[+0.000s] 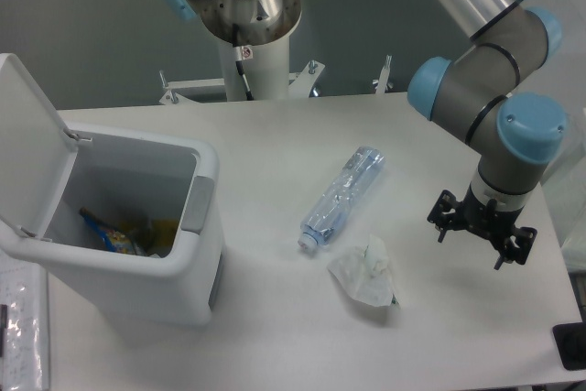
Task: Place the trash in the trash can
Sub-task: 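Move the gripper over the crumpled white tissue and lower onto it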
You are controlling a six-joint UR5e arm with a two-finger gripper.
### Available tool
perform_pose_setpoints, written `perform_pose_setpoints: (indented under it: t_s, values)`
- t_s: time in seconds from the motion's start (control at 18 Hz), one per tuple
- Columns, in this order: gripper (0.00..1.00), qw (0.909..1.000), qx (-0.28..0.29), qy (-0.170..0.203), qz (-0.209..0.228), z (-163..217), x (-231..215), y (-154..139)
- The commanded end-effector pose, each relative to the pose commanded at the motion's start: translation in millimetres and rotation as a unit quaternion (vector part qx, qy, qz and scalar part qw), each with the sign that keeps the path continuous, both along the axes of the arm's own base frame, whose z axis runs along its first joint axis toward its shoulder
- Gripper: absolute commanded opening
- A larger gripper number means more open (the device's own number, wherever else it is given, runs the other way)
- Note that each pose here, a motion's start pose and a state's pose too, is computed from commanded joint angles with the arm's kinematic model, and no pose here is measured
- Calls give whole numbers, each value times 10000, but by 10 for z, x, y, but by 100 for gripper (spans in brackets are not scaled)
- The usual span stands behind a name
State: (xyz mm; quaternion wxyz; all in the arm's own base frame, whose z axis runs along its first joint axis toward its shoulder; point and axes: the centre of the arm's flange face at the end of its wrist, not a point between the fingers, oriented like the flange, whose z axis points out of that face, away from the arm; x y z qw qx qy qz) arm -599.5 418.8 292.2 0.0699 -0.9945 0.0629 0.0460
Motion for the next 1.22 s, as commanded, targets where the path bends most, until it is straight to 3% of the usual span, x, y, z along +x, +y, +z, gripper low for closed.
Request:
perform_pose_setpoints:
  t_s: [0.33, 0.56, 0.78, 0.94, 1.22]
  values:
    - [100, 10000, -5, -58, 44, -49, 41, 55]
    - [100, 9953, 71, -340, 902, -247, 229, 94]
    - [100, 9946, 64, -350, 980, -480, 642, 389]
    - [100, 9906, 23, -518, 1265, -623, 751, 430]
    - [100, 9899, -134, -738, 1204, -856, 1010, 497]
